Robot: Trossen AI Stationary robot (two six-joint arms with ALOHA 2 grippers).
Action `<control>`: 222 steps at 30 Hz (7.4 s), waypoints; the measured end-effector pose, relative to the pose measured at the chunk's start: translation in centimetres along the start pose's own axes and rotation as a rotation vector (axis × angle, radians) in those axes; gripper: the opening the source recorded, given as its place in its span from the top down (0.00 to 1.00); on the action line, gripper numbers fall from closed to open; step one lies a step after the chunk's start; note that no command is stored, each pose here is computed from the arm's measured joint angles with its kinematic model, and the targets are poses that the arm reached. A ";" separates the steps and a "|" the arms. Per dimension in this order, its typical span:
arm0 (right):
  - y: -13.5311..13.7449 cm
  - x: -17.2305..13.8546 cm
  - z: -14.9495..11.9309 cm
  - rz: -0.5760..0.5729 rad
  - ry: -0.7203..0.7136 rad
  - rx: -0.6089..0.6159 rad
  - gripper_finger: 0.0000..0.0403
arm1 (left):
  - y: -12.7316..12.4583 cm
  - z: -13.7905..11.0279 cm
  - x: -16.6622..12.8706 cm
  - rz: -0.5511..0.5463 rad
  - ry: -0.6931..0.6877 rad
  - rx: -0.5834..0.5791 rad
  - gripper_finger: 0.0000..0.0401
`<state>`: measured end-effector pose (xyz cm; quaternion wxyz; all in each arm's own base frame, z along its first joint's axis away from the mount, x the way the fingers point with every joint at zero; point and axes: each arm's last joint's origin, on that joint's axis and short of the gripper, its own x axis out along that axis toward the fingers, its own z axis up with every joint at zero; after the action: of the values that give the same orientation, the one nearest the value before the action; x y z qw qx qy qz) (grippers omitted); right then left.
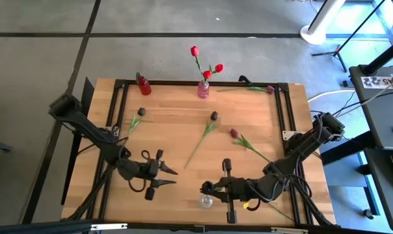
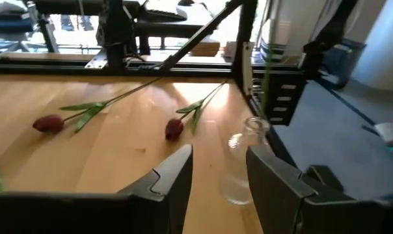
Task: Sort flowers into vase by color
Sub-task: Put the bottom black flower into the transparent flower vase, then put the right black flower into the transparent flower vase
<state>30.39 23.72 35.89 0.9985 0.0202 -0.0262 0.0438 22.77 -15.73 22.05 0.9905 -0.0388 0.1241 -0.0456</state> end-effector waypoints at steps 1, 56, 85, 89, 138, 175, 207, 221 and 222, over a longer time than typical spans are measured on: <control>0.0 0.0 0.0 -0.001 0.001 -0.002 0.99 | 0.2 -0.2 0.4 0.013 0.004 -0.009 0.65; 0.2 0.2 -1.7 0.006 0.103 -0.020 0.96 | 16.5 -10.4 15.5 0.696 0.202 -0.222 0.49; -1.3 -2.1 2.7 0.056 0.012 -0.123 0.38 | 11.8 0.0 7.3 0.694 -0.066 -0.138 1.00; -2.4 -3.0 3.5 -0.080 0.049 -0.143 0.38 | 10.8 2.4 4.3 0.587 -0.209 -0.146 1.00; -11.4 2.0 1.7 -0.024 -0.042 -0.011 0.98 | 7.6 4.1 2.8 -0.045 -0.652 0.016 0.80; -0.8 -2.8 2.3 0.145 0.304 0.055 1.00 | 5.8 -5.6 -7.4 0.162 -0.119 -0.260 0.70; -1.0 -3.4 3.4 0.171 0.334 0.152 1.00 | 5.3 -6.0 -7.6 0.132 -0.089 -0.257 0.72; -2.0 -3.0 3.4 0.101 0.335 0.155 1.00 | 8.3 -4.9 -7.6 0.194 -0.083 -0.265 0.72; -2.3 -2.9 3.5 0.093 0.331 0.159 1.00 | 8.6 -4.9 -7.7 0.199 -0.077 -0.264 0.72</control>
<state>27.50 21.07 39.16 0.9814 0.0901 0.1410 0.0945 14.82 -6.78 18.41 0.9804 -0.1577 0.0942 0.0710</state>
